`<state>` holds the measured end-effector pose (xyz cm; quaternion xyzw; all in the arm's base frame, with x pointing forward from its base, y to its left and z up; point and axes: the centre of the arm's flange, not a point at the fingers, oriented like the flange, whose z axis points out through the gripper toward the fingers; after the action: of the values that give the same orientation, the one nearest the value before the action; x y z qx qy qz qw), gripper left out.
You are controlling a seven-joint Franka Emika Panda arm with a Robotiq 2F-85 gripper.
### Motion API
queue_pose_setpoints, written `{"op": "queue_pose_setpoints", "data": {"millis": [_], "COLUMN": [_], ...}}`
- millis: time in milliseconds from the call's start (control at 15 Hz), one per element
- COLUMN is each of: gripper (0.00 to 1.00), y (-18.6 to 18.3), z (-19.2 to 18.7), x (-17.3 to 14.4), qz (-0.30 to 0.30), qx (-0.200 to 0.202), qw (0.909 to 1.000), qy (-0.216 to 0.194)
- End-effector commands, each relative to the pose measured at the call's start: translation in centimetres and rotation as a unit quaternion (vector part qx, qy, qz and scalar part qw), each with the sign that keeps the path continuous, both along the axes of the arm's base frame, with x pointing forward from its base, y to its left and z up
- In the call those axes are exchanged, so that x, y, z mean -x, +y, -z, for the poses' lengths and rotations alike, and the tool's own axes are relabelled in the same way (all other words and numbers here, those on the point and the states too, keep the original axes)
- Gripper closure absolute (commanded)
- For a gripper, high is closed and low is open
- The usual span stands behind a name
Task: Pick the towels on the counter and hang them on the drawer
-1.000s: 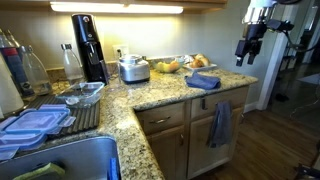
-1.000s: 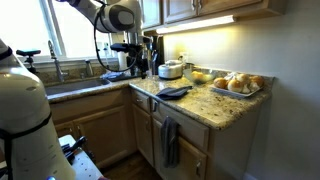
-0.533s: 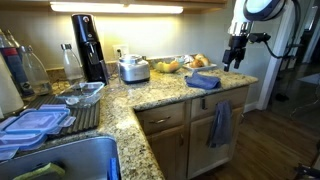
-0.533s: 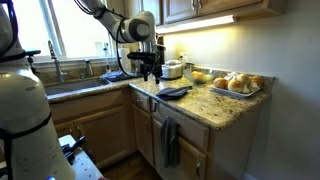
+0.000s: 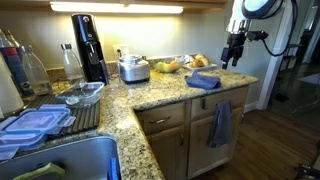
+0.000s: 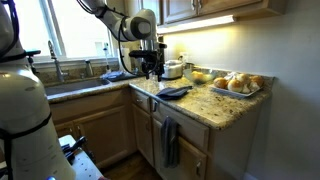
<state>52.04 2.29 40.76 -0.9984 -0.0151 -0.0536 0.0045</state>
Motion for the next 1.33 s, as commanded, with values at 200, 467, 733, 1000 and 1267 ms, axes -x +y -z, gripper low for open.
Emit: {"op": "queue_pose_setpoints", "data": {"millis": [200,467,733,1000,1267], "gripper": [0.0,0.0,0.0,0.0,0.0], "y": [2.1,3.0,2.9,2.4,2.0], "z": [1.3,3.1,5.2,6.7,8.6], "x": [-4.0,-7.5,-10.1,-12.3,-14.2], "qz": [0.014,0.035,0.065,0.1,0.117], "qx": [-0.011,-0.014,0.003,0.036,0.047], "qw": [0.9985,0.9966,0.9947,0.9915,0.9897], "qy": [-0.052,-0.073,-0.08,-0.075,-0.067]}}
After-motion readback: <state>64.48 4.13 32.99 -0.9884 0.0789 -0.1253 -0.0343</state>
